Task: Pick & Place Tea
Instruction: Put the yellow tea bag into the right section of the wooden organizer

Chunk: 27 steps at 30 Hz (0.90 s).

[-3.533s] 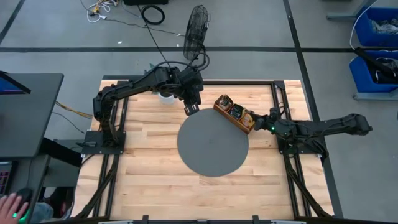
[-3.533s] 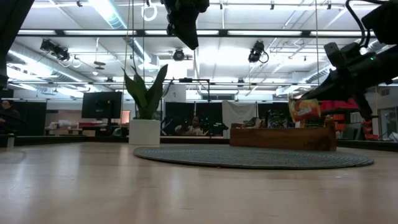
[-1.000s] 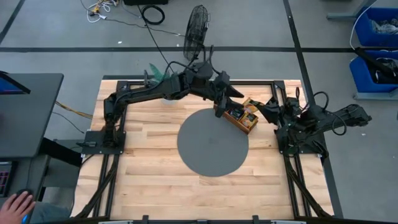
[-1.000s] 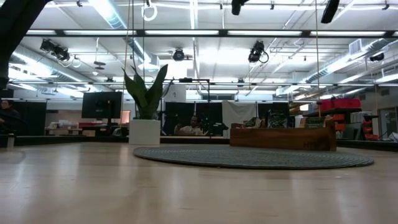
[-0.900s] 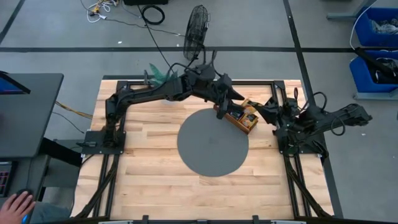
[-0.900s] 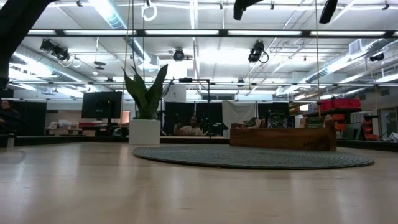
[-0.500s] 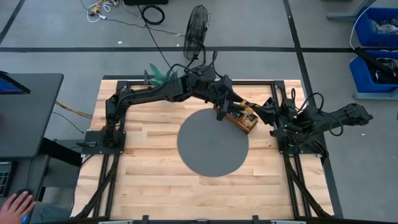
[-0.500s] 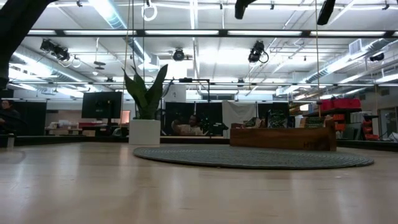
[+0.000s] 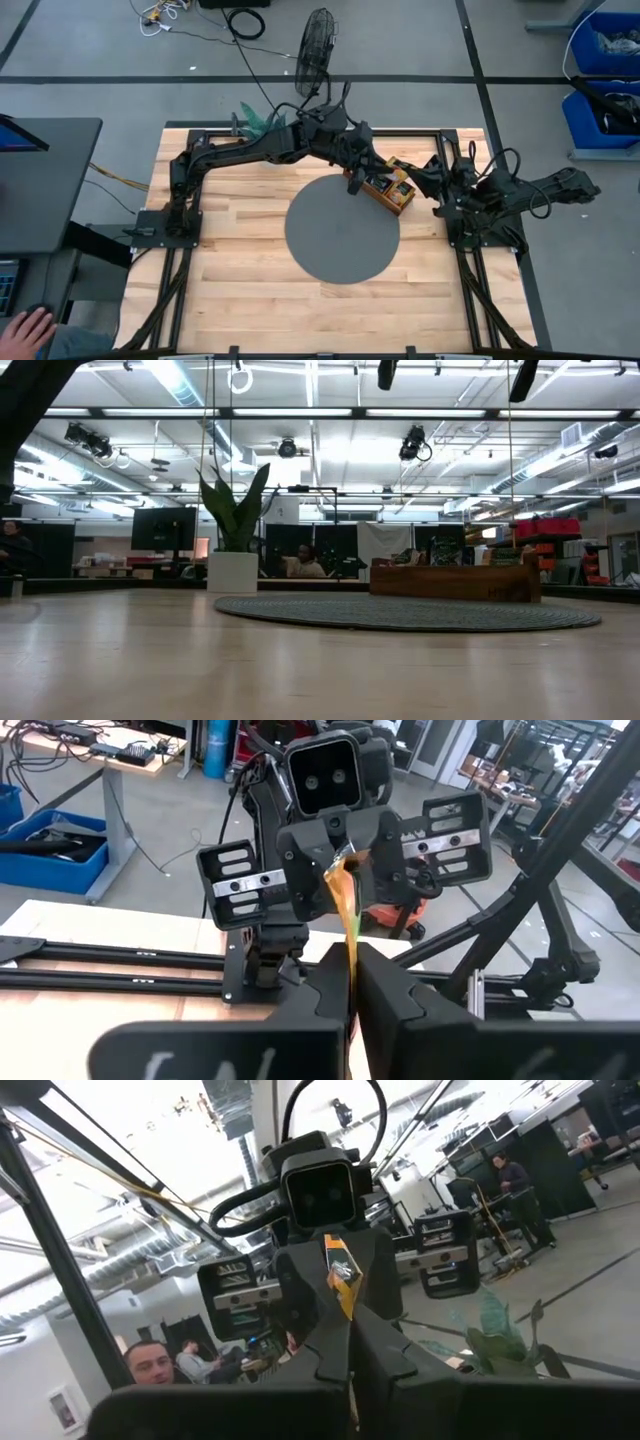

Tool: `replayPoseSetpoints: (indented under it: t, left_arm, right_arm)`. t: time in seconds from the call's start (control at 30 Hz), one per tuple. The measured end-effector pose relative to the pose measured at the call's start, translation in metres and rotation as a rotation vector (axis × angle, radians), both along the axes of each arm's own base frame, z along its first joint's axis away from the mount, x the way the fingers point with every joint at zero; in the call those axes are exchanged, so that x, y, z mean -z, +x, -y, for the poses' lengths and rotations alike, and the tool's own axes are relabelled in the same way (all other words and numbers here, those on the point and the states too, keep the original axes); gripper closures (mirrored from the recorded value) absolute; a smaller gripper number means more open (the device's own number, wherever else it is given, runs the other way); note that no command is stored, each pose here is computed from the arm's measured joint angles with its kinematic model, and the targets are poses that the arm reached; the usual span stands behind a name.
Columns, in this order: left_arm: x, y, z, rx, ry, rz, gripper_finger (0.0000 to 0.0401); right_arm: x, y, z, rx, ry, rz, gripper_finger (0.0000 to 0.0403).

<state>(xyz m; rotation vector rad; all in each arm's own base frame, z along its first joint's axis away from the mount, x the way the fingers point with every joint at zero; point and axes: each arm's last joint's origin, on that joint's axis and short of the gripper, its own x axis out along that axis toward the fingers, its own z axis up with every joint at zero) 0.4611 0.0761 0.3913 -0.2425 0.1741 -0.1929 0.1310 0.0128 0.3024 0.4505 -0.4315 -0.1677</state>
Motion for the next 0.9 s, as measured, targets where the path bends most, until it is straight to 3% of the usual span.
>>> replayPoseSetpoints:
  t: [0.13, 0.4, 0.5, 0.77, 0.9]
  left_arm:
    - [0.002, -0.001, -0.002, -0.003, 0.003, -0.017, 0.0395]
    - [0.005, -0.002, -0.007, -0.013, 0.01, -0.051, 0.0396]
    - [0.012, -0.004, -0.01, -0.013, 0.018, -0.115, 0.0396]
    - [0.024, -0.009, -0.009, 0.009, 0.04, -0.244, 0.0395]
    - [0.022, -0.008, -0.009, 0.011, 0.049, -0.221, 0.0396]
  right_arm:
    - [0.001, 0.0, 0.0, 0.001, -0.005, -0.008, 0.0369]
    - [0.002, 0.001, -0.001, -0.021, 0.002, -0.024, 0.0249]
    - [-0.01, -0.003, 0.0, -0.012, -0.031, -0.086, 0.0209]
    - [-0.074, -0.004, 0.004, -0.028, -0.166, -0.628, 0.0178]
    - [-0.098, 0.013, 0.009, -0.068, -0.198, -0.777, 0.0179]
